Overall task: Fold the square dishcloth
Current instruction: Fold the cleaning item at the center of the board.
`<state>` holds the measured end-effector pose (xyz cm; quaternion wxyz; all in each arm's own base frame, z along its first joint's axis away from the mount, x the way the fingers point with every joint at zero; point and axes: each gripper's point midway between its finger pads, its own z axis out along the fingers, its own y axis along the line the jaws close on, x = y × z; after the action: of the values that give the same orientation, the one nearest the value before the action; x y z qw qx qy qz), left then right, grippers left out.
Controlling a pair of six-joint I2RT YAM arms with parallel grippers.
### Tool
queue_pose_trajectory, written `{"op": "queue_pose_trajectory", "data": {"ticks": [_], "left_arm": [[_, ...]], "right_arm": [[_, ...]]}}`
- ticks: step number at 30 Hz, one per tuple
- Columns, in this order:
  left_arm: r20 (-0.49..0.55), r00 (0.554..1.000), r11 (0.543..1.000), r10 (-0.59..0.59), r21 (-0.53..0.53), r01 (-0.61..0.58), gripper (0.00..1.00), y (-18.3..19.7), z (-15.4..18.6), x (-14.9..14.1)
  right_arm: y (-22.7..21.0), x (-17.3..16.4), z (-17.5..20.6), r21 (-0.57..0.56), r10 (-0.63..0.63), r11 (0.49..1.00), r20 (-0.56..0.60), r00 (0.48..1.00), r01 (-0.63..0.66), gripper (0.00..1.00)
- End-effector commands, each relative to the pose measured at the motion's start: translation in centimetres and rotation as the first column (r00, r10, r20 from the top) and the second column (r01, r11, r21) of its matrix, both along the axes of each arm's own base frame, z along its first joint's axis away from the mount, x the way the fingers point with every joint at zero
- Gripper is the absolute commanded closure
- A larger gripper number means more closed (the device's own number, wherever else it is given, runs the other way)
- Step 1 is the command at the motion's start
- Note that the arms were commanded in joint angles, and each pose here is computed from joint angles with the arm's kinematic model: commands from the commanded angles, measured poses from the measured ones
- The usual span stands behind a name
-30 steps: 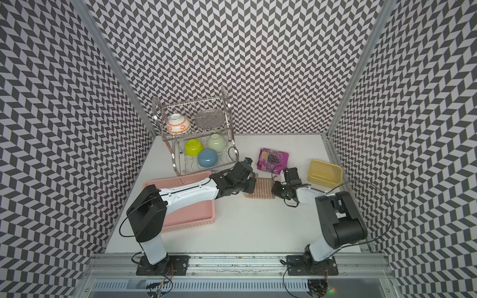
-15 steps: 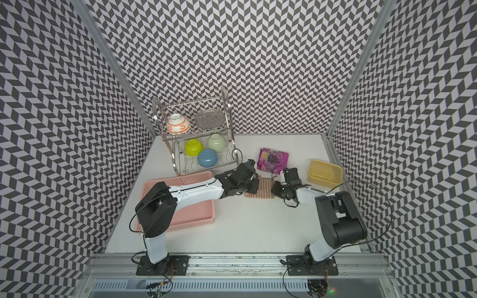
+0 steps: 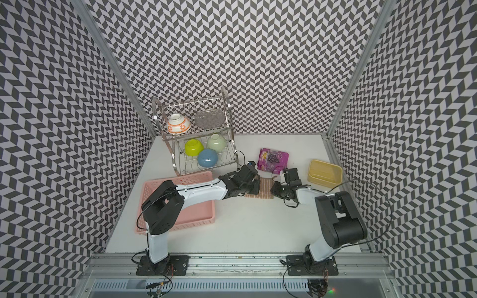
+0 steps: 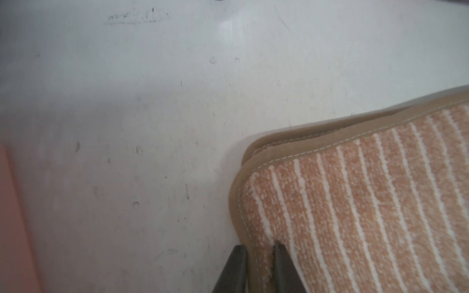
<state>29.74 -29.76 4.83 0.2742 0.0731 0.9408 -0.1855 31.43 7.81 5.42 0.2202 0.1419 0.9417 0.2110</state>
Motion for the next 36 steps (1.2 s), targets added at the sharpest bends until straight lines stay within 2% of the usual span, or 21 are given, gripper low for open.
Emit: {"op": "queue_pose_trajectory", "data": {"ticks": [1, 7, 13, 18, 23, 25, 30, 36], "left_arm": [[-0.001, 1.000, 0.999, 0.028, 0.045, -0.028, 0.60, -0.1, -0.6, 0.7], [-0.005, 0.999, 0.988, 0.045, 0.148, -0.044, 0.64, 0.0, -2.0, 1.1], [-0.034, 0.997, 0.957, 0.075, 0.283, -0.063, 0.64, 1.6, -4.1, 0.2], [-0.063, 0.995, 0.942, 0.079, 0.330, -0.054, 0.64, 2.3, -5.6, -0.6], [-0.041, 0.996, 0.942, 0.082, 0.328, -0.064, 0.79, 3.0, -5.0, -0.5], [-0.019, 0.996, 0.939, 0.089, 0.335, -0.077, 0.82, 3.4, -4.4, -0.1], [0.040, 0.992, 0.923, 0.117, 0.363, -0.124, 0.99, 4.5, -2.7, 1.2], [0.105, 0.985, 0.917, 0.138, 0.363, -0.167, 1.00, 4.8, -0.6, 2.7]], "right_arm": [[0.5, 1.0, 0.6, 0.031, 0.012, 0.999, 0.044, 0.999, -0.013, 0.58], [0.8, 0.8, 0.5, 0.053, 0.021, 0.998, 0.046, 0.999, -0.024, 0.59], [1.0, 0.8, 0.9, 0.065, 0.023, 0.998, 0.054, 0.998, -0.026, 0.59], [1.1, 0.8, 1.2, 0.073, 0.022, 0.997, 0.064, 0.998, -0.027, 0.59], [1.1, 0.5, 1.0, 0.070, 0.025, 0.997, 0.062, 0.998, -0.029, 0.59], [1.4, 0.4, 1.0, 0.075, 0.030, 0.997, 0.064, 0.997, -0.035, 0.59], [2.0, 0.4, 1.1, 0.080, 0.045, 0.996, 0.072, 0.996, -0.050, 0.59], [3.3, 0.6, 1.5, 0.084, 0.072, 0.993, 0.084, 0.994, -0.079, 0.59]]}}
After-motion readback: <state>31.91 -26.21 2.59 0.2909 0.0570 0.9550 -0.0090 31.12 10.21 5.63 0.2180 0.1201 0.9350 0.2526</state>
